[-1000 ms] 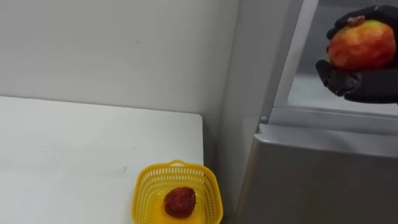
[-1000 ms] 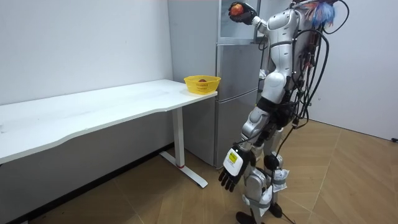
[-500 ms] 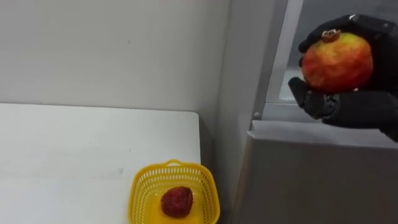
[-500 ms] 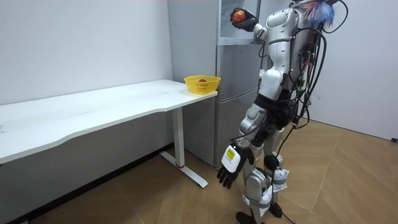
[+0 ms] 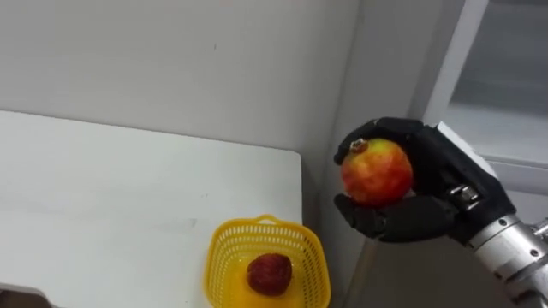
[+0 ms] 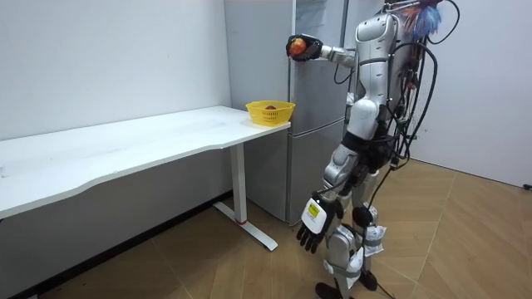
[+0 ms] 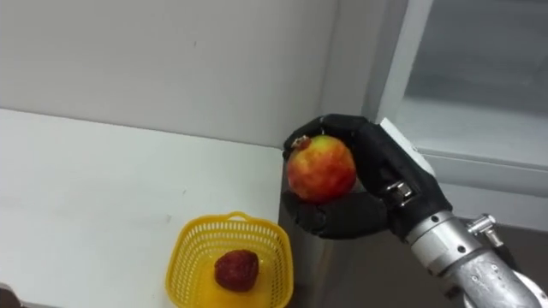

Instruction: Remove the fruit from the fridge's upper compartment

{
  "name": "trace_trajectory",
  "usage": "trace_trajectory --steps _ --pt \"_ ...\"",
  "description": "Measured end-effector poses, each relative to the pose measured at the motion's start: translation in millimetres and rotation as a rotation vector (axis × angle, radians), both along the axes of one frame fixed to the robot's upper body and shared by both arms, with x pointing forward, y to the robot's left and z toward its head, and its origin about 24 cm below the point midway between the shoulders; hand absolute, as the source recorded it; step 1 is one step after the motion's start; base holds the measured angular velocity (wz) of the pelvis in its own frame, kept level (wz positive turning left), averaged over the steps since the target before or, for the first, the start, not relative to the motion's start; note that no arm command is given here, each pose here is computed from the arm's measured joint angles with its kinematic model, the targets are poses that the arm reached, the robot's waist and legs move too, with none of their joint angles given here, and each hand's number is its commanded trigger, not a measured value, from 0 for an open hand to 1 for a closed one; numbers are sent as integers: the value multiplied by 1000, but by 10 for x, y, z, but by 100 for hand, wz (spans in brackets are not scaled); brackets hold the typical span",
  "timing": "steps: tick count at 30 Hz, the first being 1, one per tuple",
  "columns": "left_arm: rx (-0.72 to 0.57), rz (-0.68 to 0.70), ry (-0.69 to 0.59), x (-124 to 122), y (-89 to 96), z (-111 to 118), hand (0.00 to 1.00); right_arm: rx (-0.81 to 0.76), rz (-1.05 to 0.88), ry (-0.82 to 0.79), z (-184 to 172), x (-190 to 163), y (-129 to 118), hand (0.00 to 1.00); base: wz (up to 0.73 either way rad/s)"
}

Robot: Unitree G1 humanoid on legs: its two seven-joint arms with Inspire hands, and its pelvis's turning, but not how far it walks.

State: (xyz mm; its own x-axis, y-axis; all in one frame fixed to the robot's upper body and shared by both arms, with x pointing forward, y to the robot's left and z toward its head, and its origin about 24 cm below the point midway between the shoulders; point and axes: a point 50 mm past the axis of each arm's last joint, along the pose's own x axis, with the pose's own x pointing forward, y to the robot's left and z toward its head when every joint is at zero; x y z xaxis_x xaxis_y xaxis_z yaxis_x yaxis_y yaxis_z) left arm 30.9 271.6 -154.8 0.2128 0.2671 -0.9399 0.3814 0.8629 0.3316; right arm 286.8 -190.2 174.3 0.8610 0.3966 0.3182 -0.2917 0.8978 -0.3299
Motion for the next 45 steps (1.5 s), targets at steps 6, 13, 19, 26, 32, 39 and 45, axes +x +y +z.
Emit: trace_trajectory --steps 6,13,19,26,32,39,45 --pt "-18 -19 19 -15 -23 -10 0 26 -23 -3 5 175 8 100 9" --pt "-27 -42 28 -14 -51 -18 0 20 -48 -3 -81 267 5 100 2" --pt "-41 -47 39 16 -57 -18 0 3 -75 17 -165 314 -45 100 5" --pt "-56 -48 49 14 -63 -20 0 -54 -106 31 -243 346 -87 100 0" --pt "-55 -50 45 40 -57 -17 0 -118 -141 51 -299 422 -123 100 1" --pt "-62 -45 64 25 -54 -18 0 -165 -179 60 -326 466 -168 100 0" --pt "-68 -62 86 -9 -67 -29 0 -173 -187 36 -299 469 -89 100 -2"
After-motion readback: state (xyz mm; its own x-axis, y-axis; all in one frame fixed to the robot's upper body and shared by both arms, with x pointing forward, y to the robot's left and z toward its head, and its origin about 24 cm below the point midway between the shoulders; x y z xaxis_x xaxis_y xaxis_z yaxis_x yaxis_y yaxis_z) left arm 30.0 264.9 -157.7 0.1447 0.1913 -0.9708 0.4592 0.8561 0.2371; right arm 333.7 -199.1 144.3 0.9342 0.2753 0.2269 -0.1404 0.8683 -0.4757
